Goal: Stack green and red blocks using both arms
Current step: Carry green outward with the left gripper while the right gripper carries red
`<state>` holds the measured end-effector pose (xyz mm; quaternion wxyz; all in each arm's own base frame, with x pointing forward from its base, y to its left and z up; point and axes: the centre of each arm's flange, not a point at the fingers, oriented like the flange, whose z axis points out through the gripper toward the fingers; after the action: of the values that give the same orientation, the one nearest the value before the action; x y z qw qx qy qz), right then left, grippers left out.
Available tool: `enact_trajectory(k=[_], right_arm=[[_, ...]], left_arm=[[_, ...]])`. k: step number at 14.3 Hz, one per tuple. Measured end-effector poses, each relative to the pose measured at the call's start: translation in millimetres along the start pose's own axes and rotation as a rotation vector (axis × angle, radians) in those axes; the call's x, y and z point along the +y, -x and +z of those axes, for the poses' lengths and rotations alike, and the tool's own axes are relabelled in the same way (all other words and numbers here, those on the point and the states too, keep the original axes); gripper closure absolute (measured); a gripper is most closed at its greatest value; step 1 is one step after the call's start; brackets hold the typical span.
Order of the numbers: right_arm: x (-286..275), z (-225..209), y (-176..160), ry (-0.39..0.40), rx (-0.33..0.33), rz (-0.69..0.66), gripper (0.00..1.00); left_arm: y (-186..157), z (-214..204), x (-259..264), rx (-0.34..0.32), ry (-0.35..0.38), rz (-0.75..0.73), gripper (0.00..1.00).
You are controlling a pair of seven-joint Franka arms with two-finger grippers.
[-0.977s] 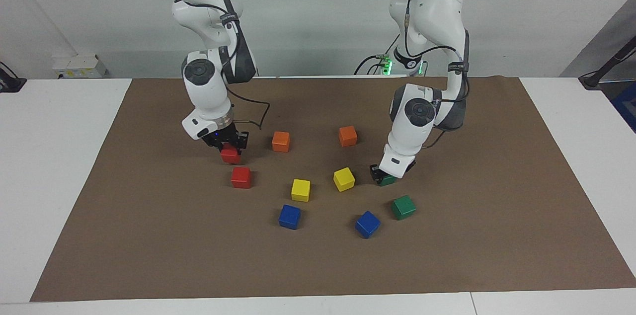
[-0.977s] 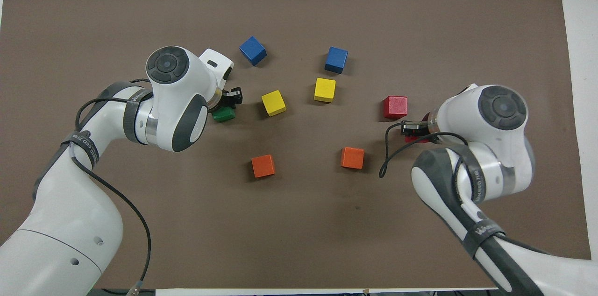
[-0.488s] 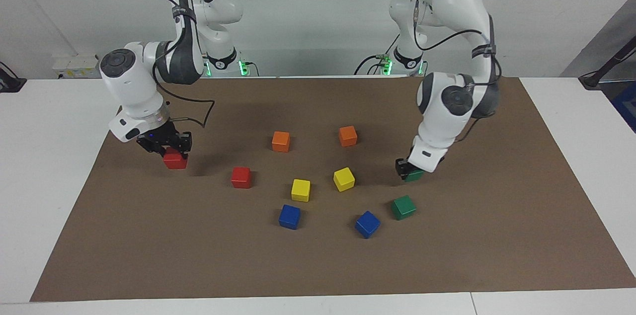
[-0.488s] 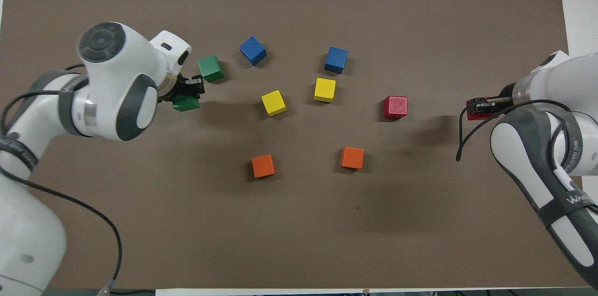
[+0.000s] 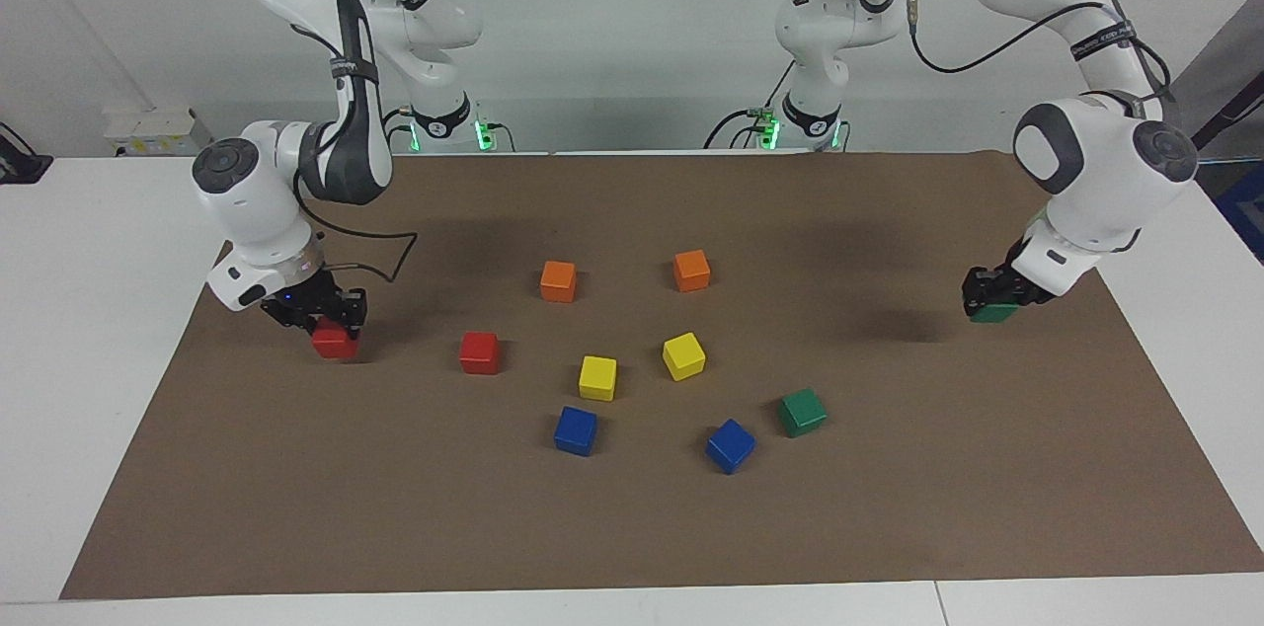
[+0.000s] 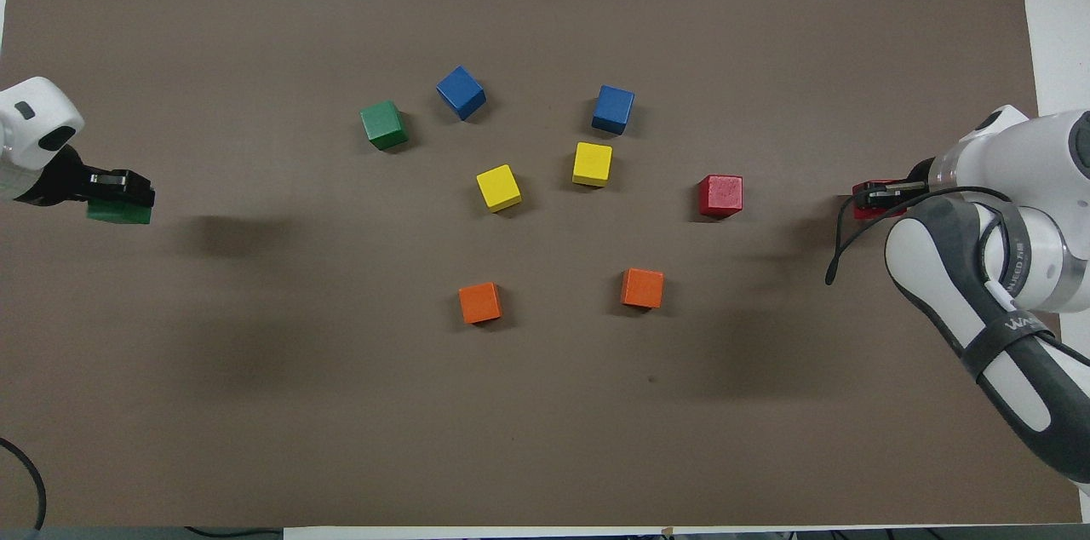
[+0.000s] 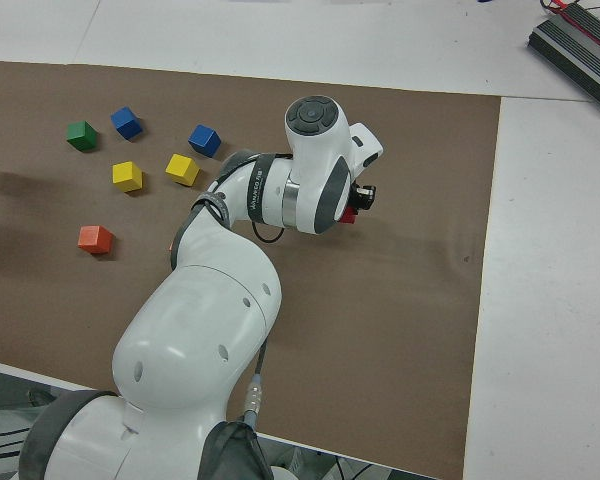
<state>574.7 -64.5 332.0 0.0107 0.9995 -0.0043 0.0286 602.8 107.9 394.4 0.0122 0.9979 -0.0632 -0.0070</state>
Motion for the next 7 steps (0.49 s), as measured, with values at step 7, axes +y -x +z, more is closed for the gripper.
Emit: enact_trajectory(k=[7], right_arm=[[-2.1, 22.3, 6.8, 0.000, -0.004, -0.003, 0.45]], left_arm=[[16.0, 72.7, -36.3, 0.075, -0.030, -0.024, 0.45]])
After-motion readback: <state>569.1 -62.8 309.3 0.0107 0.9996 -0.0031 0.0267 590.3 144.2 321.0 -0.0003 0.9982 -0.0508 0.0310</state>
